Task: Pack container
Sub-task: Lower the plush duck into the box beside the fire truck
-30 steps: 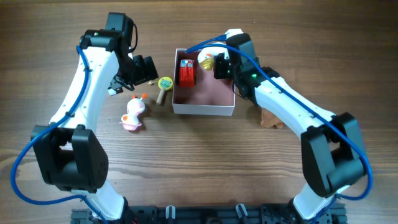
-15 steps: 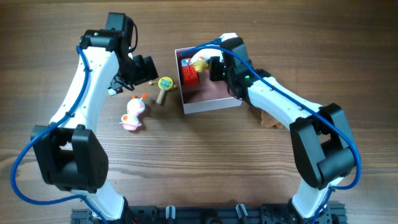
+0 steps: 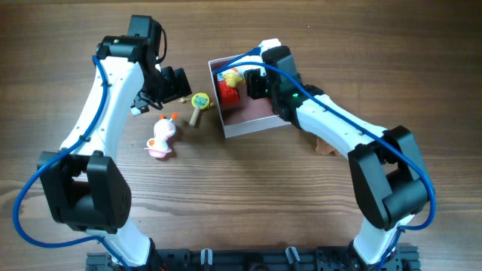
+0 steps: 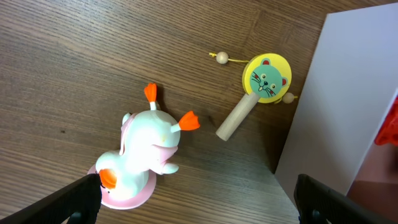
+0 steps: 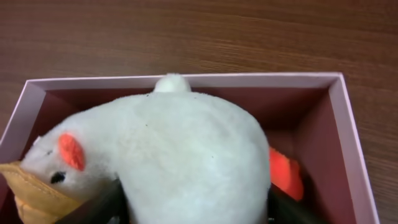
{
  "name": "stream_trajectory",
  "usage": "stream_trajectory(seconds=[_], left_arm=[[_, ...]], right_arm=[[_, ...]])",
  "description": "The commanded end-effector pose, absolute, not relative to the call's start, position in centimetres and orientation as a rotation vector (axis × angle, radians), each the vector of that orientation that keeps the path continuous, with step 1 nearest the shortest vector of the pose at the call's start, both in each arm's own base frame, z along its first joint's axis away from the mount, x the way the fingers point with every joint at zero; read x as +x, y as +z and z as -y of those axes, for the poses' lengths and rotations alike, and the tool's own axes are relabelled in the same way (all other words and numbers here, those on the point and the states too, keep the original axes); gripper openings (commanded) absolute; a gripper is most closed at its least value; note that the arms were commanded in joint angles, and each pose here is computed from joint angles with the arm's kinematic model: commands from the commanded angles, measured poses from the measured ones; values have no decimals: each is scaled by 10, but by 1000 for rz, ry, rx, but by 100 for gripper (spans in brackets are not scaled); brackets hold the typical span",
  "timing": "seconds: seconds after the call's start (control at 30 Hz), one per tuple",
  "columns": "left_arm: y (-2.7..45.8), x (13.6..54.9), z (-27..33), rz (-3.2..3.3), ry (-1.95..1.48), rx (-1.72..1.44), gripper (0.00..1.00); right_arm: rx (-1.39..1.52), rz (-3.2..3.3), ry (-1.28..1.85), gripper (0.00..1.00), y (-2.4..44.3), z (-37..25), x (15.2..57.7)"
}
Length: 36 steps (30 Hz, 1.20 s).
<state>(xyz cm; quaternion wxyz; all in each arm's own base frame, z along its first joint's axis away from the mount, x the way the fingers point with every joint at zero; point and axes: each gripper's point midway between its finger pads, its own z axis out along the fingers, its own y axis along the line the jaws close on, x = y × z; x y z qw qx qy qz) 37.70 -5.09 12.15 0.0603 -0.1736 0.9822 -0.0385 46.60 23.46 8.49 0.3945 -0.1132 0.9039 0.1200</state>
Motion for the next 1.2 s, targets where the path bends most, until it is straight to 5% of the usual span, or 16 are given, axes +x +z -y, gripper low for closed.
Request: stream_trajectory(seconds=[0.0, 0.2, 0.33, 0.77, 1.17], left_arm=[[123, 376, 49, -2966, -109, -527, 100], [123, 376, 49, -2967, -109, -527, 100], [123, 376, 49, -2967, -109, -527, 100], [123, 376, 49, -2967, -109, -526, 100], [123, 376, 49, -2967, -110, -526, 100]], right_arm=[[-339, -2244, 294, 59, 99, -246, 468], [-328, -2207, 213, 59, 117, -238, 470], [-394, -2216, 175, 72, 112, -236, 467], [-489, -2170, 102, 64, 127, -234, 465], [-603, -2181, 173, 72, 115, -249, 457]])
